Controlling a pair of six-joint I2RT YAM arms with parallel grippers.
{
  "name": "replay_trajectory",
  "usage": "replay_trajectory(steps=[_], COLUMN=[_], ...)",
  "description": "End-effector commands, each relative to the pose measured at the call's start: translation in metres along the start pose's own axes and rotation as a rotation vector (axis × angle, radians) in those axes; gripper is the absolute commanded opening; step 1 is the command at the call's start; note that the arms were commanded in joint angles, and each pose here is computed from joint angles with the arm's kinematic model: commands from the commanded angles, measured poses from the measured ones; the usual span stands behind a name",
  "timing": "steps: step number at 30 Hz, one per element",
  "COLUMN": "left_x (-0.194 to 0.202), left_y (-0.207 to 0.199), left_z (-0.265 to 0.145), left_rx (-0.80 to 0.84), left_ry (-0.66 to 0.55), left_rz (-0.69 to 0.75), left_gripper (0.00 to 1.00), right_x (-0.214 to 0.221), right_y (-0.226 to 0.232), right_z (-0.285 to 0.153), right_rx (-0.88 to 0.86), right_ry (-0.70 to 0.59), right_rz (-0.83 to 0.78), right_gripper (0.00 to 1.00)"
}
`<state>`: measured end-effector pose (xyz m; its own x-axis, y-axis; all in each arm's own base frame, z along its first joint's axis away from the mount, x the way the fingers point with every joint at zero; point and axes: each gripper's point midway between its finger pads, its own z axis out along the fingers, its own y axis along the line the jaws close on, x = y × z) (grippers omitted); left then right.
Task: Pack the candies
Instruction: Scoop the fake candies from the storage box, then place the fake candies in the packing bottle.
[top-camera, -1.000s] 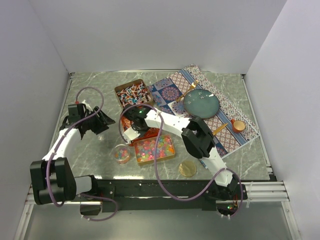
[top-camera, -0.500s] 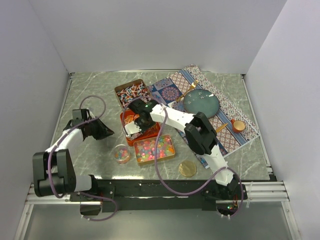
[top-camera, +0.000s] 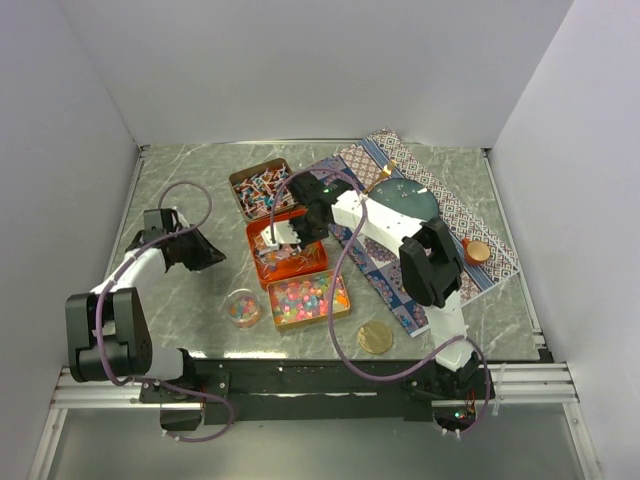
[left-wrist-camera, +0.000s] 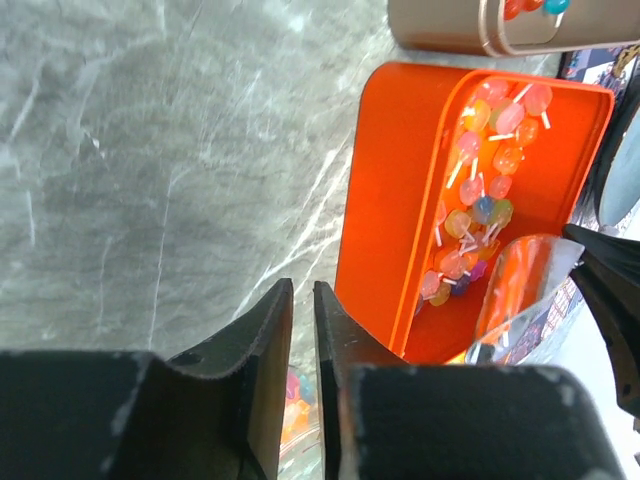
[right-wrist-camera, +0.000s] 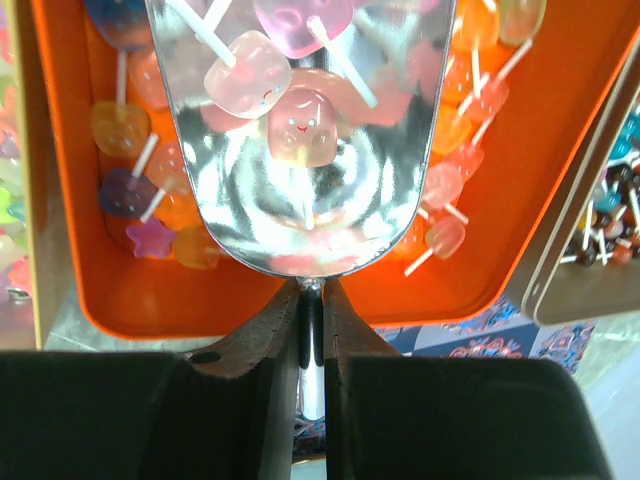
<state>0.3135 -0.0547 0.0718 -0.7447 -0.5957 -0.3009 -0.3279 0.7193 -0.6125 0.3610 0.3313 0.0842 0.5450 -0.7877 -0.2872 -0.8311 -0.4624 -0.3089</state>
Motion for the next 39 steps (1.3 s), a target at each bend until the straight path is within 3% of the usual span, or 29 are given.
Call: replay_trajectory(steps=[1,3,4,7,10,14,25,39], left_x=[-0.023,-0.026,-0.032,-0.045,-0.057,-0.070,-0.089,-0.102], left_y=[-0.014,-0.016,-0.019,-0.022,-0.023,-0.026,-0.032,-0.044], left_z=[-0.006,-0.007,-0.008,-0.010,-0.011,-0.013,-0.020,-0.042], left_rx=[0.031,0.036,0.035,0.028,0.014,0.000,0.023,0.072], left_ry=[-0.055,-0.064,-0.076,-0.092,-0.103,-0.128,-0.155,-0.248], left_rz=[0.059,0.077,0.084,0.112,0.136,0.134,0.116,0.107], left_gripper=[0.24,0.32,0.45,0.63,0.72,0.77,0.76,0.77], right_x=[-0.006,-0.003,-0.003,-0.003,-0.014,-0.034,-0.091,-0.115], right_y=[-0.013,-0.016,-0.016,-0.019,-0.018,-0.013,0.000,0.019], right_z=[-0.037,-0.047,-0.053,-0.070,-0.080,-0.086,-0.076,-0.054], right_rx=[0.067,0.088,0.089,0.109,0.118,0.128,0.112,0.112], right_ry=[0.013,0.053,0.075,0.134,0.172,0.217,0.309,0.493], right_rz=[-0.004,-0.014,-0.028,-0.046,-0.068,-0.110,-0.204,-0.364], right_gripper=[0.00,0.00,0.00,0.00,0.00,0.00,0.00,0.00])
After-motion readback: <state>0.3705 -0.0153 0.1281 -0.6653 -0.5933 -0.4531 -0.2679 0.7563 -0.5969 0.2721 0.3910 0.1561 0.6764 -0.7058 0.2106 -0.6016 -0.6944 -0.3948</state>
